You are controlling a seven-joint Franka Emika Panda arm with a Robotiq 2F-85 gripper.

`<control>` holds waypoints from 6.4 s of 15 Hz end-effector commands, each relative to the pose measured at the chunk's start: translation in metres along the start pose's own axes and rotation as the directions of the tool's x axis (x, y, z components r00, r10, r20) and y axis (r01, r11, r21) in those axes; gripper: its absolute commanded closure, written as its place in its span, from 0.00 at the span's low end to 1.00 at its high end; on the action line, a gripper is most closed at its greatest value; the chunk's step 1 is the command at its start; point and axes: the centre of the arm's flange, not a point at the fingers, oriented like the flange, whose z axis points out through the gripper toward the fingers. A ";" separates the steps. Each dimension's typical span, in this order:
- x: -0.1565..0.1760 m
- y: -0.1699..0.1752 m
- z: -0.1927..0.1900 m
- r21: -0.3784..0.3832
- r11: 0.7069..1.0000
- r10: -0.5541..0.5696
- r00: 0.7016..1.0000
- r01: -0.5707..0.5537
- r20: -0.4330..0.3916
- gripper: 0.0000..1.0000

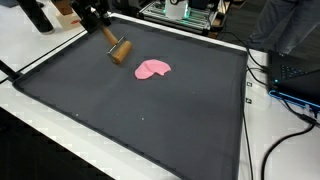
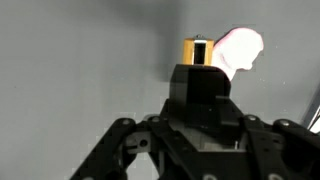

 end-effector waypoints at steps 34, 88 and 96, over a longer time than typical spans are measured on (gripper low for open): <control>0.016 -0.260 -0.033 -0.403 0.902 -0.118 0.986 0.157 0.120 0.75; 0.044 -0.473 0.211 -0.908 0.408 -0.015 0.996 0.089 0.091 0.75; 0.050 -0.470 0.223 -0.929 0.370 0.034 0.999 0.001 0.014 0.75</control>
